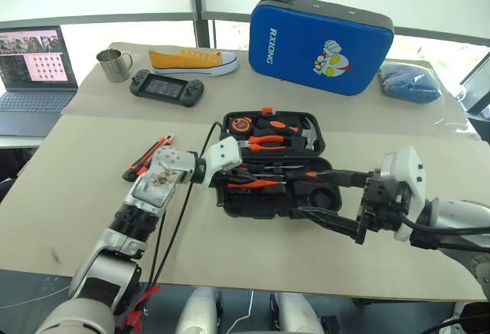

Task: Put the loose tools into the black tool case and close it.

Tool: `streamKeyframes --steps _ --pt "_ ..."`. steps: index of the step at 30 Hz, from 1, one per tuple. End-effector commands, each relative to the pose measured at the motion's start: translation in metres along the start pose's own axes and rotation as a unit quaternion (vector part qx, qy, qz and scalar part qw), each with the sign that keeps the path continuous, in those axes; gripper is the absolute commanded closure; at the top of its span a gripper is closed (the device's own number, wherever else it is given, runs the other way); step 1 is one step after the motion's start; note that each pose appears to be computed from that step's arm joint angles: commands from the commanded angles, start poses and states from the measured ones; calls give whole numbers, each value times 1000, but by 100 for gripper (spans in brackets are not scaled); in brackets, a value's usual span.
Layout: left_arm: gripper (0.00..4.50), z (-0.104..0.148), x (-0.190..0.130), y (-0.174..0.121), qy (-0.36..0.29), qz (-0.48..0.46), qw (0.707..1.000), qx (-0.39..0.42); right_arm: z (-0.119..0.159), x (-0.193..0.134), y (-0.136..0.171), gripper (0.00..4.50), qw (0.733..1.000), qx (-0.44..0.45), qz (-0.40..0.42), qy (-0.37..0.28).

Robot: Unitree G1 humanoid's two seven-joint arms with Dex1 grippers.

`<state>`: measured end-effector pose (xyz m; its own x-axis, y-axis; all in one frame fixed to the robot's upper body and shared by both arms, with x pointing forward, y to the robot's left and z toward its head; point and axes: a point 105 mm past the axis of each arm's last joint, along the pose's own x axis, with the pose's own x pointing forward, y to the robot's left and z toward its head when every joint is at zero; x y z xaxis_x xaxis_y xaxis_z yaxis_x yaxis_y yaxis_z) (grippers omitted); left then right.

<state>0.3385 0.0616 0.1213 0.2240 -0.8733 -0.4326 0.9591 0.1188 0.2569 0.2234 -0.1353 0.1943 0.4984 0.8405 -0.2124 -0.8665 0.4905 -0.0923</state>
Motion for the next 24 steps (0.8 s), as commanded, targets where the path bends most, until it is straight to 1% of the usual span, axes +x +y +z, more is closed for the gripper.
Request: streamKeyframes --steps 1,12,19,21,22,24 --pt "448 -3 3 1 2 7 1000 13 7 -2 1 0 1000 -20 -1 -5" --pt "448 -29 10 -7 39 -6 999 14 5 -3 2 0 1000 -18 -2 -5" --pt "448 -45 5 -13 51 -12 998 -25 6 -2 1 0 1000 -21 0 -6" --pt "448 -45 4 -14 50 -11 998 -26 6 -2 1 0 1000 -22 2 -7" --pt "448 -40 1 -11 40 -3 999 -28 7 -1 1 0 1000 -24 6 -8" --pt "397 -15 -14 -2 -8 22 999 -43 10 2 0 0 999 -27 15 -14"
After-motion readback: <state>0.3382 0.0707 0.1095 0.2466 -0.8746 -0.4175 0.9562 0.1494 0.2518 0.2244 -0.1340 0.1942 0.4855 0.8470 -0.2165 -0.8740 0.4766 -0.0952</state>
